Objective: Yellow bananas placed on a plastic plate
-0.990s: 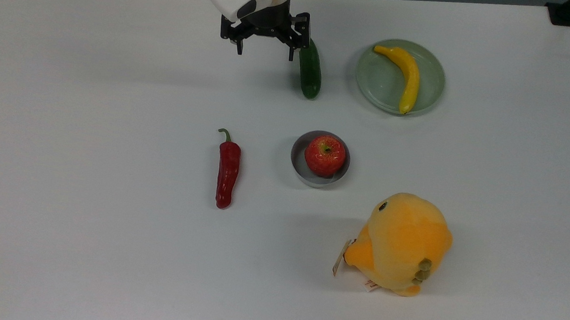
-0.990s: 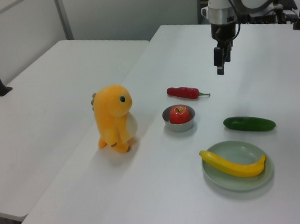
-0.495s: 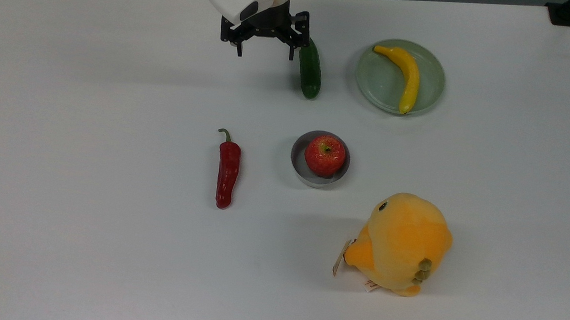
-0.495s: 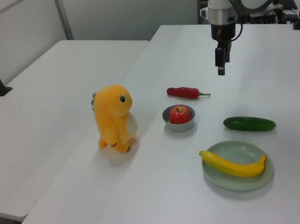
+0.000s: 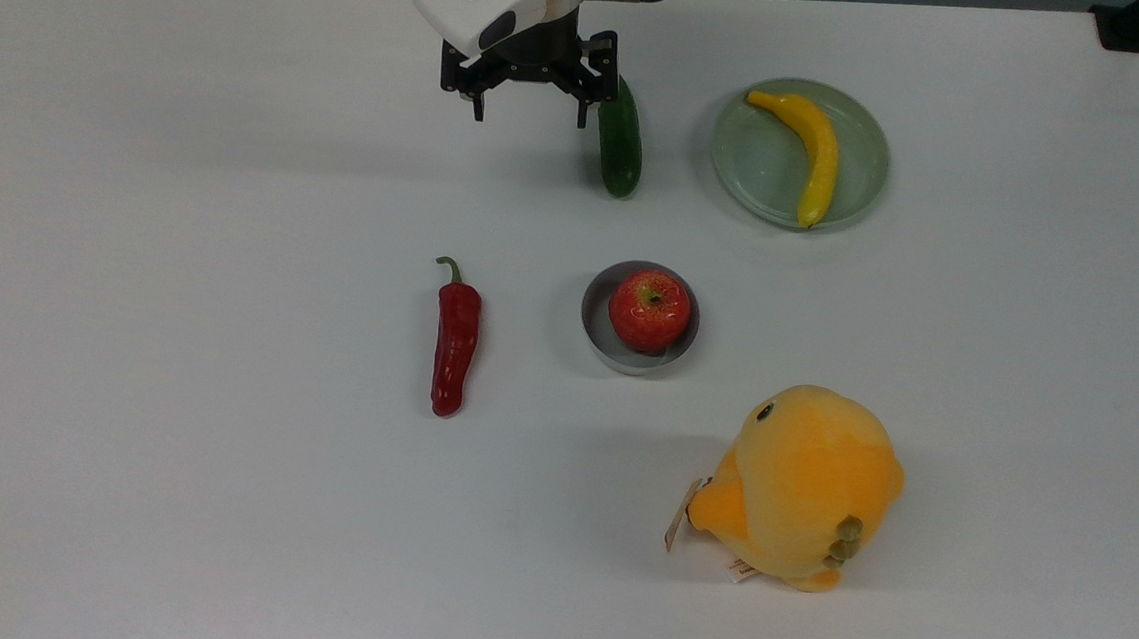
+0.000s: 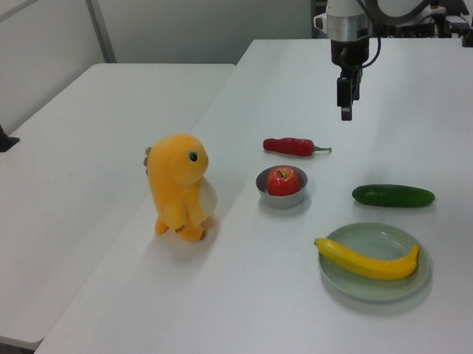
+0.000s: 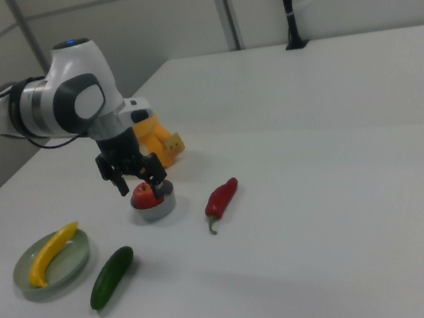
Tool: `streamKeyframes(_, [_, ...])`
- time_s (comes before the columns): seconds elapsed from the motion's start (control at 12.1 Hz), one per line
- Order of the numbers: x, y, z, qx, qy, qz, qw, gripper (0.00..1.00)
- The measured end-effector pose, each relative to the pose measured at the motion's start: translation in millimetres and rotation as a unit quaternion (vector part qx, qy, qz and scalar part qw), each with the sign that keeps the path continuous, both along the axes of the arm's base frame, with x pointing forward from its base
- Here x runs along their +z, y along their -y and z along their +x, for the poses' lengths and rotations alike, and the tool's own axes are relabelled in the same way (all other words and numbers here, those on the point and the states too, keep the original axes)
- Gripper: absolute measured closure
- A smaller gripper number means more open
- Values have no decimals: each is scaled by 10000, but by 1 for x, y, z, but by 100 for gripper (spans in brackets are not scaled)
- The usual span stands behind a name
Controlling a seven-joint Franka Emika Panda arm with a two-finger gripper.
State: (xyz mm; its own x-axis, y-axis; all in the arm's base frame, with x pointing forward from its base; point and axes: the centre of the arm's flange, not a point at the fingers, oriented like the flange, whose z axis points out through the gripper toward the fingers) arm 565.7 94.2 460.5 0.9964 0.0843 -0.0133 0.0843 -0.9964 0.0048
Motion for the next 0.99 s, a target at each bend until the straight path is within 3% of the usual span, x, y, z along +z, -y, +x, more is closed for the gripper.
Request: streamKeyframes(0.99, [2,11,3,-108,18,-1,9999,0])
